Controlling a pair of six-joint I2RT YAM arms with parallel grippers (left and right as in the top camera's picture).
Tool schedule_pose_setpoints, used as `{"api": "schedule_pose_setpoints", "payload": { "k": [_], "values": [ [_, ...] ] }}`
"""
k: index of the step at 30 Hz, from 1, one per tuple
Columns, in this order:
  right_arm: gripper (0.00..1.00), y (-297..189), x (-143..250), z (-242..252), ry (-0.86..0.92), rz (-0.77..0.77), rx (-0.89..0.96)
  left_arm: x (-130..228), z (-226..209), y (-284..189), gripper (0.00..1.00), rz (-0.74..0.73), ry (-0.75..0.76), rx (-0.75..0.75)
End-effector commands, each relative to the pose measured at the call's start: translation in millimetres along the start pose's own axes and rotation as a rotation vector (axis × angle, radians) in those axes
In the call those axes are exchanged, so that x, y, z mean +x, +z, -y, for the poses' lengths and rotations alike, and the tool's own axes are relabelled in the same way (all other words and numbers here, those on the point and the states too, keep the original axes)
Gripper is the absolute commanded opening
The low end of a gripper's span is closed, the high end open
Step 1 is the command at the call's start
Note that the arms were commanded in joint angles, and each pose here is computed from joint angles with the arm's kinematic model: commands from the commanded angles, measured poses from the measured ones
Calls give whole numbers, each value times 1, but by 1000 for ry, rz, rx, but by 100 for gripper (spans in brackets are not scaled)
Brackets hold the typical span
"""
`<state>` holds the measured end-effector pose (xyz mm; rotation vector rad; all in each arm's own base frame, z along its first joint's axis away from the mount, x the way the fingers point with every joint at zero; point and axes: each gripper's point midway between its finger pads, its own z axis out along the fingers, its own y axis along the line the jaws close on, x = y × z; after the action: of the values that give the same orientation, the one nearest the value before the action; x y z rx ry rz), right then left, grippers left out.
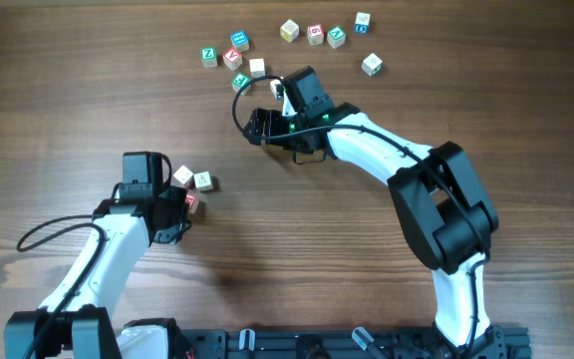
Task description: Form a circle
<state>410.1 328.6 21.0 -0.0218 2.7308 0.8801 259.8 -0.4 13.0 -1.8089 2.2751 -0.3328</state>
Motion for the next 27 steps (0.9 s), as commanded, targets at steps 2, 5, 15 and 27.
{"api": "schedule_pose_setpoints", "payload": {
  "k": [2,5,15,27],
  "values": [
    [99,22,27,64,68,-59,173,1,-1,2,4,-15,6,-3],
    [99,22,27,64,68,-60,173,7,-2,2,4,-48,6,-2],
    [100,22,27,64,67,-59,172,17,-2,1,4,-104,6,3],
    [99,22,28,64,69,-61,174,14,1,1,4,-84,7,11]
  ]
}}
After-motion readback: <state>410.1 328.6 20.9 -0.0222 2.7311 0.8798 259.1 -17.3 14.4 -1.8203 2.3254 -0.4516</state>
